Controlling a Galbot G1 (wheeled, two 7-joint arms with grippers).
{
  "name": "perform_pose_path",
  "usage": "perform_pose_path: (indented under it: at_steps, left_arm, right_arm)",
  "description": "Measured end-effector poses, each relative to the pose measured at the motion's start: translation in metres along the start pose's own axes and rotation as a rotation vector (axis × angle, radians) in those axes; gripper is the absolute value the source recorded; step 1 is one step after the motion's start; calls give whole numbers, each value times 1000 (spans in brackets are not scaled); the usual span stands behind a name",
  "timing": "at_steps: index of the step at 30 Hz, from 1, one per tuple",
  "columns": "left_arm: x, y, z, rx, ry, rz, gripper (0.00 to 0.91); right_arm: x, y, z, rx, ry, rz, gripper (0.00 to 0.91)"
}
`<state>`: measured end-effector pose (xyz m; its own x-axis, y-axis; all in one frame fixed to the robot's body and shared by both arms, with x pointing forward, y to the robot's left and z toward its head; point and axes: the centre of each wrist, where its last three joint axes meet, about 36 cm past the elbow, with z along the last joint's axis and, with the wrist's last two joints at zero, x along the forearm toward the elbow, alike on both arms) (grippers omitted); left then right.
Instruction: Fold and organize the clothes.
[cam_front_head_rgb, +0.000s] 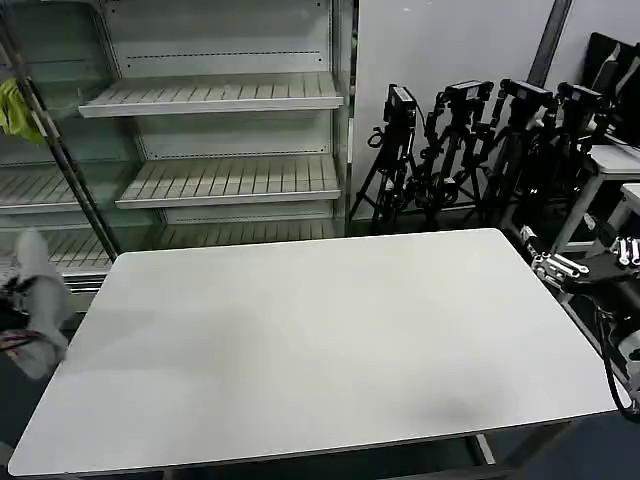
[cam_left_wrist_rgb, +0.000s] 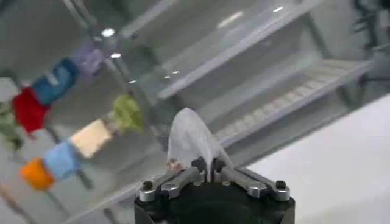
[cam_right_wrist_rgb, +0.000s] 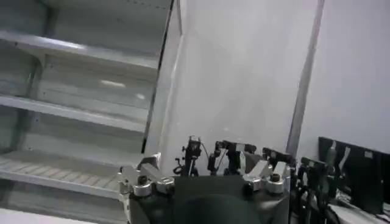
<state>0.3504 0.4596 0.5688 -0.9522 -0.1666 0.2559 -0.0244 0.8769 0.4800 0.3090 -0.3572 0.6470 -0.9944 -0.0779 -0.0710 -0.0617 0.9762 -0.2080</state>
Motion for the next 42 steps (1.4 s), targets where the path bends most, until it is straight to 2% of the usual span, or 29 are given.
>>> perform_pose_path:
  at_steps: [8, 17, 28, 42]
  left_arm:
    - [-9, -82, 15, 86, 65, 229, 50]
    - [-13, -152, 12, 205, 77, 436, 50]
    - [-29, -209, -8, 349, 64, 604, 50]
    - [-43, -267, -50, 501, 23, 760, 50]
  right_arm:
    - [9, 6, -1, 3, 13, 10, 907]
    - [20, 11, 0, 20, 29, 22, 907]
    - [31, 21, 13, 39, 82, 25, 907]
    - [43, 27, 25, 57, 130, 43, 907]
